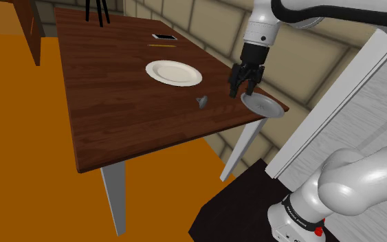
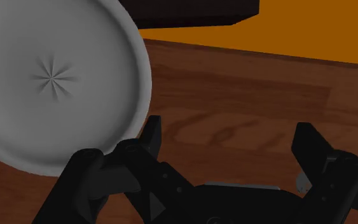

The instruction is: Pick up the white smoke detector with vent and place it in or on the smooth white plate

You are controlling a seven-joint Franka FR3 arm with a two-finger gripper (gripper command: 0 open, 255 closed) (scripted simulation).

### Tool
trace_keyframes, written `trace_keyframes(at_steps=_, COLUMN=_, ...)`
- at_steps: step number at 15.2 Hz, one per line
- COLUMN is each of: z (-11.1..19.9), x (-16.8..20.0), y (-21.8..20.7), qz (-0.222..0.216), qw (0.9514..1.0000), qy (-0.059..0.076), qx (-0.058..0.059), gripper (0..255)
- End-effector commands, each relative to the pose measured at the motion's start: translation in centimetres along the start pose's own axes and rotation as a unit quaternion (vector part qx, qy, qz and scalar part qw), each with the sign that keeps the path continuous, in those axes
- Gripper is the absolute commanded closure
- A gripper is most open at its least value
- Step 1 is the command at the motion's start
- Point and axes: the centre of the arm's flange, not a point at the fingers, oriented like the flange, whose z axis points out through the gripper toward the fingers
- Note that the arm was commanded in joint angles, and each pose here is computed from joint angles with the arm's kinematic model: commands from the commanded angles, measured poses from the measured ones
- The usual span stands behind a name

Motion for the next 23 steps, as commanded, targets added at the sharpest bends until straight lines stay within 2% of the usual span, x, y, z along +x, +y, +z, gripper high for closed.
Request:
trace_keyframes(at_steps=1, z=0.1, x=1.9, y=-1.8, qz=-0.007, qw=0.9999, qy=-0.012, qx=0.009, gripper=0)
trace_keyframes(at_steps=8, z=-0.3, x=8.7, y=-8.3, qz=-0.029, qw=0.9973, qy=-0.053, qx=0.040, gripper=0)
trace_keyframes(at_steps=9, z=-0.3, x=9.1, y=-8.6, qz=-0.031, qw=0.9971, qy=-0.055, qx=0.042, gripper=0)
trace_keyframes(at_steps=16, z=3.7, x=8.6, y=-8.9, qz=-0.031, qw=0.9971, qy=-0.055, qx=0.042, gripper=0)
trace_keyframes(at_steps=23, z=3.7, x=8.6, y=-8.9, qz=-0.031, qw=0.9971, qy=-0.055, qx=0.042, gripper=0)
